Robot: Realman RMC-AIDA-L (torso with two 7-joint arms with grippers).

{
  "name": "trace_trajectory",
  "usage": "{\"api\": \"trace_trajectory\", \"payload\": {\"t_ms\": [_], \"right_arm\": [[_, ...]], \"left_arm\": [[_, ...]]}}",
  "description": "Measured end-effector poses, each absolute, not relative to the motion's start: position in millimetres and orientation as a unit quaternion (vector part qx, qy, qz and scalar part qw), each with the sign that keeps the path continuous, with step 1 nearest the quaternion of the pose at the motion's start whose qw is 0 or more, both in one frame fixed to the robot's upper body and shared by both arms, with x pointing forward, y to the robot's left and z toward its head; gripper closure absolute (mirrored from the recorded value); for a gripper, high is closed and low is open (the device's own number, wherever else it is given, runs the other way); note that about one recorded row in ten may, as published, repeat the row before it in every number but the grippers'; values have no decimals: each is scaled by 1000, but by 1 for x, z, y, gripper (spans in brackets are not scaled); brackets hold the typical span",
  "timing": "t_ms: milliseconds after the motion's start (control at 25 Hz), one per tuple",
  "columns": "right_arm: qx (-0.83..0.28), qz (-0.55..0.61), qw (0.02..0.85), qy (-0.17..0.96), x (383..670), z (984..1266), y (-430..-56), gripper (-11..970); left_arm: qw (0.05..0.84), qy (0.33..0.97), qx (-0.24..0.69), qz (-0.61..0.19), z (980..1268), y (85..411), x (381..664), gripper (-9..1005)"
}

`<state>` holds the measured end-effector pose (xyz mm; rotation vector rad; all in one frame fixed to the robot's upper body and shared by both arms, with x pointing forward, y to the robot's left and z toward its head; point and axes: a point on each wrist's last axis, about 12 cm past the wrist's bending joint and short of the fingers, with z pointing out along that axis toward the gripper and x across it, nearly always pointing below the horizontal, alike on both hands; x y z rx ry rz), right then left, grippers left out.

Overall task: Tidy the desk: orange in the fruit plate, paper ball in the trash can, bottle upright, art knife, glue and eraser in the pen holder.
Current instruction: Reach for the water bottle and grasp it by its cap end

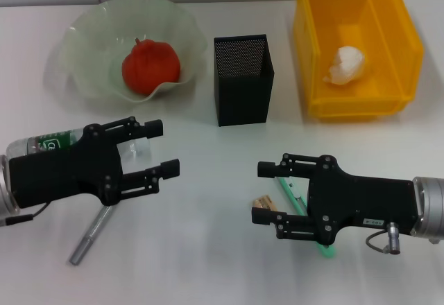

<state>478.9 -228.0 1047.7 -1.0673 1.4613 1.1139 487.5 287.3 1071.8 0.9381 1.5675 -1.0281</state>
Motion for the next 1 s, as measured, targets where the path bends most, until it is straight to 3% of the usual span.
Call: {"api": "trace_trajectory", "payload": {"t_ms": [160, 520, 1000], "right_arm": [[-434, 461, 486, 602, 478, 1046, -227, 277], [-426, 462, 493, 602, 479, 1047, -227, 277], [-412, 463, 501, 605, 479, 1047, -228, 275]], "left_arm": [[496, 652, 390, -421, 1081, 290, 493, 266], [408, 715, 414, -387, 1129, 288, 529, 267], [409, 705, 449, -367, 1151, 280, 540, 267]]}}
